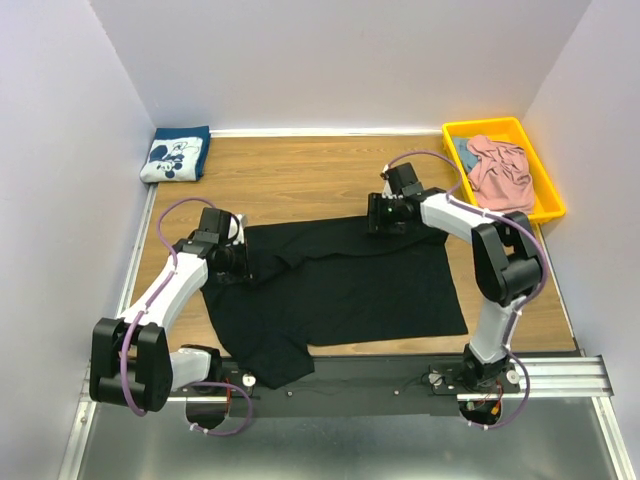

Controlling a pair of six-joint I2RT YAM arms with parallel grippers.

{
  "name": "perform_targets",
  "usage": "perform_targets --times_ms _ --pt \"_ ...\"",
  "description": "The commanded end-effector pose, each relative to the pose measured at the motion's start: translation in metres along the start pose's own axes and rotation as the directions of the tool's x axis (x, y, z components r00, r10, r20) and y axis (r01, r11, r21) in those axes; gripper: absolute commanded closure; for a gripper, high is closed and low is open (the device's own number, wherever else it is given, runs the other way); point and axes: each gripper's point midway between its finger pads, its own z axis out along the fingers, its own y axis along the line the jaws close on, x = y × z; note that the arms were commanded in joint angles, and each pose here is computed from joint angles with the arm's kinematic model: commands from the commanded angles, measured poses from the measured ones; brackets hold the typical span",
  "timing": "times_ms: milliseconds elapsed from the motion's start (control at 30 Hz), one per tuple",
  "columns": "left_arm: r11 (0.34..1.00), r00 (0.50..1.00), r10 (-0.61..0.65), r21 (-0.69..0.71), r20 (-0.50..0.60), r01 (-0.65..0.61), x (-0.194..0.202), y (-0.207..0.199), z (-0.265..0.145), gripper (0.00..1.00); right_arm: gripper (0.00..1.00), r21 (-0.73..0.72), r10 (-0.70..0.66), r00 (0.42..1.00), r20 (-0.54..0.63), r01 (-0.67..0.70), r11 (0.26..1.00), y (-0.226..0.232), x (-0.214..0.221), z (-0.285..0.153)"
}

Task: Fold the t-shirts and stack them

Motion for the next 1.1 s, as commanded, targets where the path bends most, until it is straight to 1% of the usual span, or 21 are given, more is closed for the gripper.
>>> perform_targets --times_ms 0,33,200,267,367,533,600,700,733,767,800,833,867,900,933,1000,1067 --pt "1.0 1.0 0.01 -0.018 0.026 -0.009 -0.009 -0.002 -0.011 0.99 0.38 0.098 0.027 0.999 0.018 -0.029 0.995 -0.017 0.01 -0.019" --pt "1.0 0.999 0.01 -0.021 0.031 -0.01 -0.011 -0.002 -0.011 0.99 0.38 0.101 0.047 0.999 -0.007 -0.046 0.994 -0.019 0.021 -0.022" --pt "0.999 0.998 0.014 -0.033 0.056 -0.012 -0.021 -0.002 -0.015 0.99 0.38 0.114 0.099 0.994 -0.04 -0.094 0.989 -0.023 0.047 -0.036" --pt "0.999 0.997 0.014 -0.035 0.07 -0.012 -0.027 -0.004 -0.018 1.0 0.38 0.139 0.119 0.991 -0.059 -0.109 0.984 -0.03 0.062 -0.04" --pt "0.999 0.996 0.017 -0.041 0.083 -0.013 -0.033 -0.004 -0.02 1.0 0.38 0.163 0.133 0.99 -0.049 -0.123 0.979 -0.035 0.071 -0.051" --pt "0.998 0.995 0.026 -0.053 0.095 -0.022 -0.04 -0.004 -0.022 1.0 0.38 0.152 0.157 0.983 -0.099 -0.141 0.978 -0.033 0.091 -0.061" --pt "0.998 0.995 0.029 -0.066 0.094 -0.023 -0.04 -0.002 -0.023 1.0 0.38 0.169 0.161 0.982 -0.099 -0.143 0.975 -0.036 0.094 -0.065" --pt "0.998 0.995 0.034 -0.064 0.099 -0.028 -0.042 -0.003 -0.025 1.0 0.39 0.23 0.146 0.989 -0.034 -0.134 0.964 -0.046 0.079 -0.076" --pt "0.997 0.994 0.038 -0.064 0.1 -0.031 -0.042 -0.003 -0.025 1.0 0.38 0.306 0.148 0.989 0.025 -0.149 0.94 -0.059 0.066 -0.083" --pt "0.998 0.994 0.038 -0.062 0.101 -0.032 -0.042 -0.003 -0.026 1.0 0.38 0.332 0.162 0.985 0.053 -0.171 0.928 -0.066 0.06 -0.087" --pt "0.997 0.994 0.039 -0.065 0.106 -0.032 -0.043 -0.003 -0.027 1.0 0.38 0.37 0.212 0.971 0.107 -0.237 0.899 -0.081 0.05 -0.093" --pt "0.997 0.993 0.039 -0.068 0.11 -0.031 -0.044 -0.003 -0.028 1.0 0.38 0.374 0.23 0.965 0.124 -0.261 0.89 -0.088 0.044 -0.097" --pt "0.997 0.993 0.042 -0.069 0.112 -0.034 -0.045 -0.003 -0.029 1.0 0.38 0.373 0.281 0.945 0.166 -0.324 0.869 -0.095 0.036 -0.101" --pt "0.997 0.992 0.041 -0.074 0.121 -0.032 -0.047 -0.003 -0.031 1.0 0.38 0.366 0.343 0.913 0.222 -0.404 0.838 -0.108 0.023 -0.109" --pt "0.997 0.991 0.042 -0.077 0.128 -0.032 -0.048 -0.003 -0.032 1.0 0.38 0.37 0.365 0.9 0.24 -0.432 0.822 -0.115 0.021 -0.112" --pt "0.997 0.99 0.044 -0.076 0.134 -0.034 -0.049 -0.003 -0.034 1.0 0.38 0.359 0.389 0.872 0.298 -0.48 0.801 -0.125 0.001 -0.122" --pt "0.996 0.989 0.046 -0.077 0.141 -0.035 -0.049 -0.003 -0.036 1.0 0.39 0.338 0.384 0.855 0.348 -0.497 0.799 -0.126 -0.02 -0.131"
